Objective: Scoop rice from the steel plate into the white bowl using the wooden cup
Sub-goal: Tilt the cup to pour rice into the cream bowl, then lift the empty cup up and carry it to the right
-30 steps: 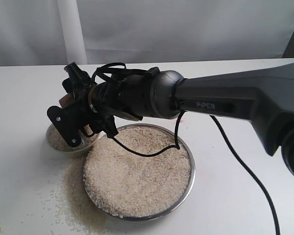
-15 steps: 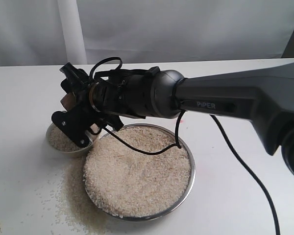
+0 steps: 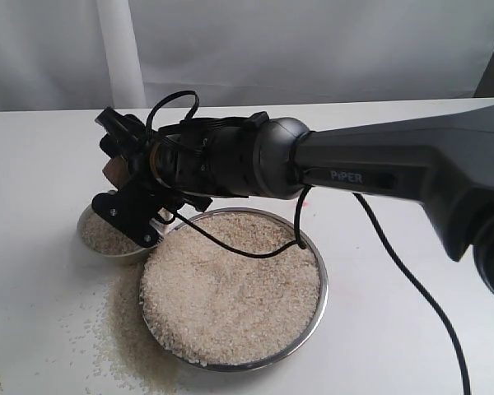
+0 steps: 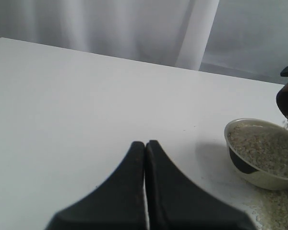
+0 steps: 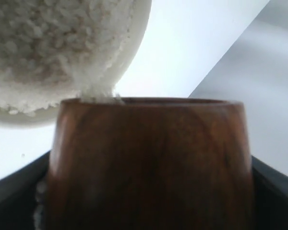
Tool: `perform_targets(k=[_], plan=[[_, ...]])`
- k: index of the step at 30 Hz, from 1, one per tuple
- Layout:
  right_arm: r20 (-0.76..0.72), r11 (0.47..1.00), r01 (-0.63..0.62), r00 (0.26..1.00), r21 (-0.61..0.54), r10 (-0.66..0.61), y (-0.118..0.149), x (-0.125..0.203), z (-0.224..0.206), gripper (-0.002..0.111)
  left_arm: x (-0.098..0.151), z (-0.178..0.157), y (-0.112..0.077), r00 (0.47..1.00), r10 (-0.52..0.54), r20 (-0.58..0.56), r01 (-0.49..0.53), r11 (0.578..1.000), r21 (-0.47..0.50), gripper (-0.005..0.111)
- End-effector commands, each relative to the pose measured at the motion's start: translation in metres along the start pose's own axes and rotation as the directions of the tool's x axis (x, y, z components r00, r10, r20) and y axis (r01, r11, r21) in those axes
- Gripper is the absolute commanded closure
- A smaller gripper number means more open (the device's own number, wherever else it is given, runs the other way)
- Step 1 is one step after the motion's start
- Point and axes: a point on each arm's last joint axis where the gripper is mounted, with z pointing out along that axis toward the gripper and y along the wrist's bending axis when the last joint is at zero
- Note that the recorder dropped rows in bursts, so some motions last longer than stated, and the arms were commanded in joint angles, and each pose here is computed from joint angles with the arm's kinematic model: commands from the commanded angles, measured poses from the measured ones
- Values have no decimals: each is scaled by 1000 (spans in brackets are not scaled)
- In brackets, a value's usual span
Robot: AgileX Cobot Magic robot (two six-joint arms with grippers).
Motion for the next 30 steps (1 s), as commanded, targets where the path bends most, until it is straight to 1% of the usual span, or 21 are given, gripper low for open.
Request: perform_targets(k=[1, 10, 13, 14, 17, 18, 20, 22, 24, 25, 27, 28, 29, 30], plan=[[-1, 997, 65, 998, 36, -65, -9, -3, -4, 108, -2, 0, -1, 1000, -5, 7, 5, 1000, 10, 107], [-20, 980, 194, 981, 41, -193, -13, -12, -6, 108, -2, 0, -1, 1000, -5, 7, 5, 1000, 10, 107], [-38, 982, 191, 981, 16, -190, -11, -11, -6, 108, -2, 0, -1, 1000, -5, 7, 5, 1000, 10, 107], [-43, 986, 168, 985, 2, -167, -10, -10, -6, 108, -2, 0, -1, 1000, -5, 7, 5, 1000, 10, 107], [-34, 999, -45, 998, -1, 45, -11, -9, -9, 108, -2, 0, -1, 1000, -5, 7, 5, 1000, 10, 107], [-30, 992, -123, 992, 4, 123, -13, -9, -12, 108, -2, 0, -1, 1000, -5, 7, 5, 1000, 10, 107], [-11, 962, -272, 962, 24, 272, -20, -7, -18, 108, -2, 0, -1, 1000, -5, 7, 5, 1000, 10, 107], [14, 898, -438, 899, 42, 438, -28, -4, -27, 108, -2, 0, -1, 1000, -5, 7, 5, 1000, 10, 107], [54, 796, -603, 798, 61, 600, -39, -1, -39, 108, -2, 0, -1, 1000, -5, 7, 5, 1000, 10, 107], [74, 746, -663, 749, 69, 659, -44, 1, -45, 108, -2, 0, -1, 1000, -5, 7, 5, 1000, 10, 107], [123, 599, -797, 603, 75, 788, -55, 6, -57, 108, -2, 0, -1, 1000, -5, 7, 5, 1000, 10, 107], [140, 535, -842, 540, 72, 830, -58, 9, -62, 108, -2, 0, -1, 1000, -5, 7, 5, 1000, 10, 107], [165, 440, -896, 444, 65, 881, -63, 12, -70, 108, -2, 0, -1, 1000, -5, 7, 5, 1000, 10, 107], [182, 378, -924, 381, 54, 906, -66, 13, -74, 108, -2, 0, -1, 1000, -5, 7, 5, 1000, 10, 107]])
